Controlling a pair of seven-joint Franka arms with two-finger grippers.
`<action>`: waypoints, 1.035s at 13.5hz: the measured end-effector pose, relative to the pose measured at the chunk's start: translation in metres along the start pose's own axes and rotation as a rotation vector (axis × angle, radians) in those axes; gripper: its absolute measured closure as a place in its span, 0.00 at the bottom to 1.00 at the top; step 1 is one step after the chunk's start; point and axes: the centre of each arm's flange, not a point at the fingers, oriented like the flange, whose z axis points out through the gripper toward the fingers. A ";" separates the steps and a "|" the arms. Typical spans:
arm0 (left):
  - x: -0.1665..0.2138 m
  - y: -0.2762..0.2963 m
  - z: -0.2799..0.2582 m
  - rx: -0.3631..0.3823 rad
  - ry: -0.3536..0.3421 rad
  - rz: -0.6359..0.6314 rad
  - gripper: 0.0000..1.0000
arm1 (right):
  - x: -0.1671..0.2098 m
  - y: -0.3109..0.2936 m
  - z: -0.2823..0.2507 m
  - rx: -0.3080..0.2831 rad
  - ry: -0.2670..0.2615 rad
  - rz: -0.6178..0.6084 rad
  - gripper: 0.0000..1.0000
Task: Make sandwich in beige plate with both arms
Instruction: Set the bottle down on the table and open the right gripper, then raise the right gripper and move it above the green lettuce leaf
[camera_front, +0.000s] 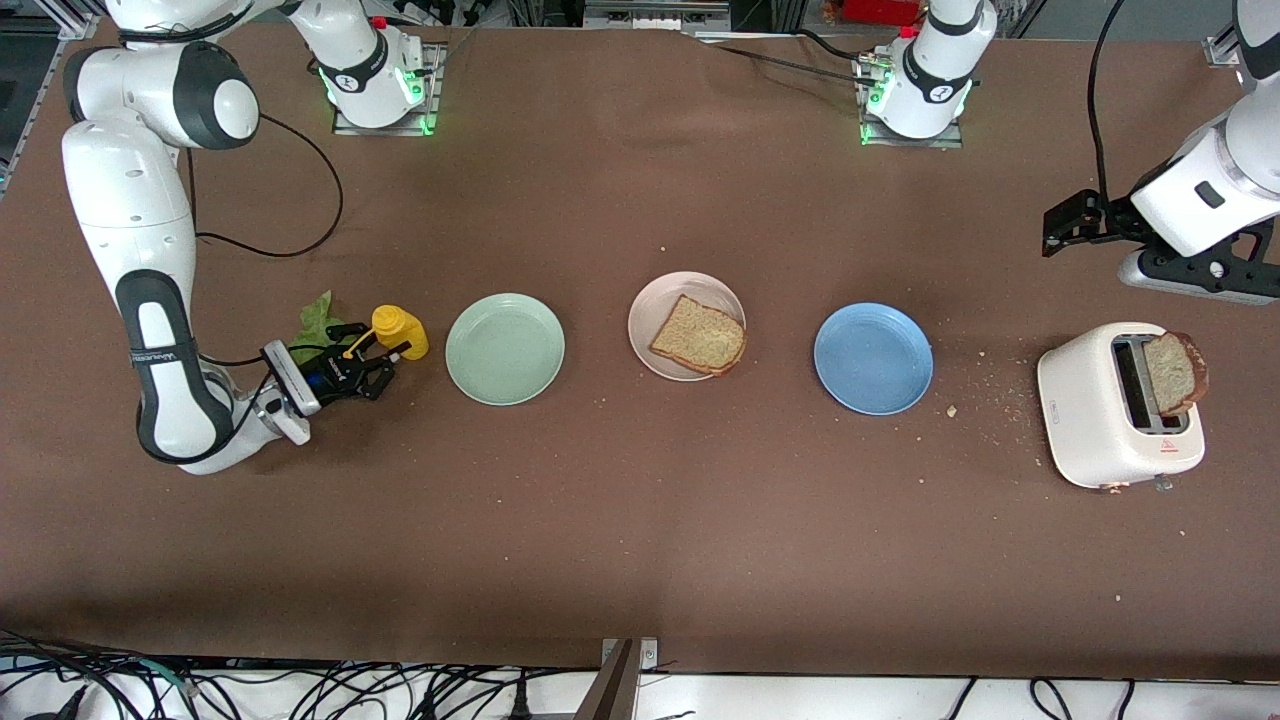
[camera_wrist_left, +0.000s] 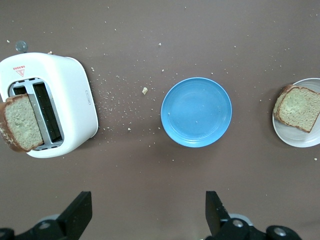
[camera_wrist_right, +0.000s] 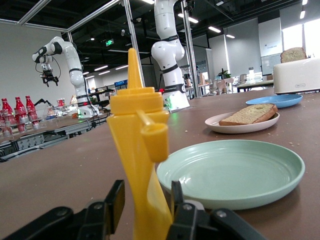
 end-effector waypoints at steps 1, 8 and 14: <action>0.000 0.000 0.000 0.000 0.000 0.000 0.00 | 0.000 -0.001 -0.003 -0.004 -0.004 0.009 0.41; 0.000 0.000 0.000 0.000 0.000 0.000 0.00 | 0.054 -0.012 -0.063 -0.042 -0.112 0.196 0.00; 0.000 0.000 0.000 0.000 0.000 0.000 0.00 | 0.149 -0.045 -0.113 -0.105 -0.310 0.561 0.00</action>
